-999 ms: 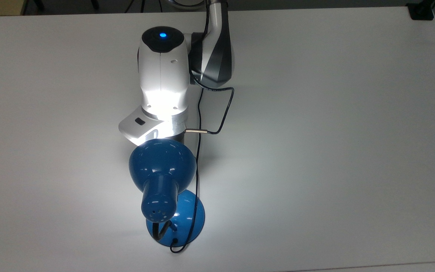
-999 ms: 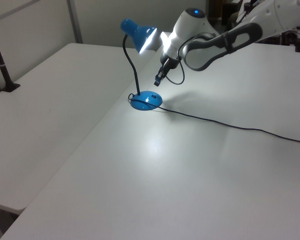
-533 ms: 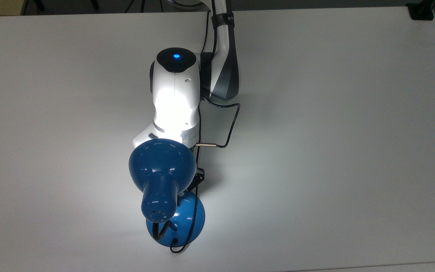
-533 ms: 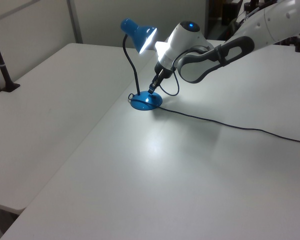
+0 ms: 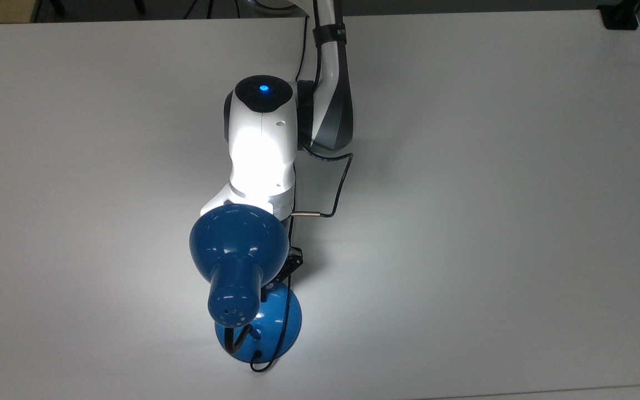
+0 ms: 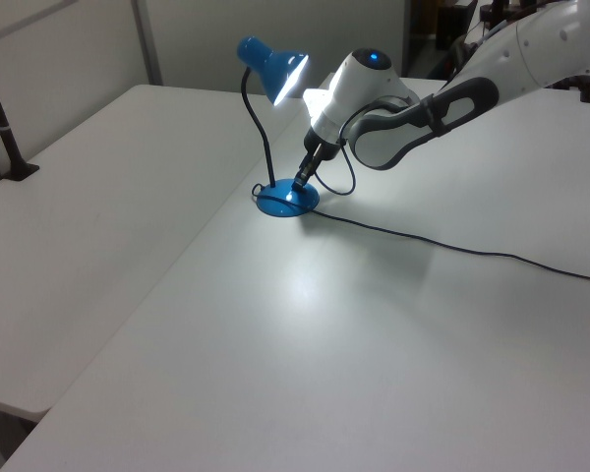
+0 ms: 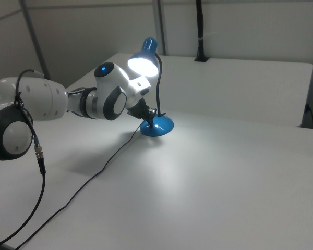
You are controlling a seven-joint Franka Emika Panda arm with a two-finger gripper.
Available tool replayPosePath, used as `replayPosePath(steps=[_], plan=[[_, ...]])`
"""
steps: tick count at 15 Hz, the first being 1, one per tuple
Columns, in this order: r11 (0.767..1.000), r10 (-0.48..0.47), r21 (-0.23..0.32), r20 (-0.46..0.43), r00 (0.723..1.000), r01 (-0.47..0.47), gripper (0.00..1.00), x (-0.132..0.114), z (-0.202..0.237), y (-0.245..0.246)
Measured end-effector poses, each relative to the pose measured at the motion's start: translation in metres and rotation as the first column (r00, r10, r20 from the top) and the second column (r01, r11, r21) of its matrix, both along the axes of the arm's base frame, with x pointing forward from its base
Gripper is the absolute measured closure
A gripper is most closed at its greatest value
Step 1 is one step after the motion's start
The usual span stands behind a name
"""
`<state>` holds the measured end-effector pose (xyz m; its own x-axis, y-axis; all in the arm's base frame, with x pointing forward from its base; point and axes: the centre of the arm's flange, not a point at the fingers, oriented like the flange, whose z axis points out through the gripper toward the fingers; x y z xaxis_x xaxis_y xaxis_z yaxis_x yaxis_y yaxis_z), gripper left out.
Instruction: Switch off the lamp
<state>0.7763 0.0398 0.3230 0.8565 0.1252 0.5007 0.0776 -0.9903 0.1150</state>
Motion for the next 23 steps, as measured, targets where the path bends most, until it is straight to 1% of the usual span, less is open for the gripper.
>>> replayPosePath(steps=[5, 7, 13, 16, 17, 19, 20, 22, 23], plan=[[0.999, 0.033, -0.019, -0.011, 0.999, -0.033, 0.99, -0.004, -0.001, -0.001], [0.999, 0.032, -0.019, -0.019, 0.999, -0.033, 0.99, -0.008, -0.001, -0.003], [0.999, 0.041, -0.022, -0.065, 0.997, -0.042, 0.99, -0.025, -0.013, -0.007], [1.000, 0.026, -0.016, -0.089, 0.996, -0.027, 0.99, -0.035, -0.018, -0.014], [1.000, 0.007, -0.007, -0.109, 0.994, -0.007, 0.99, -0.041, -0.013, -0.022], [0.999, -0.031, 0.019, -0.203, 0.979, 0.035, 0.98, -0.055, 0.020, -0.033], [0.998, -0.041, 0.031, -0.269, 0.962, 0.051, 0.91, -0.066, 0.045, -0.040], [0.995, -0.049, 0.057, -0.374, 0.926, 0.076, 0.71, -0.093, 0.101, -0.052], [0.994, -0.050, 0.068, -0.412, 0.910, 0.085, 0.61, -0.108, 0.127, -0.058]])
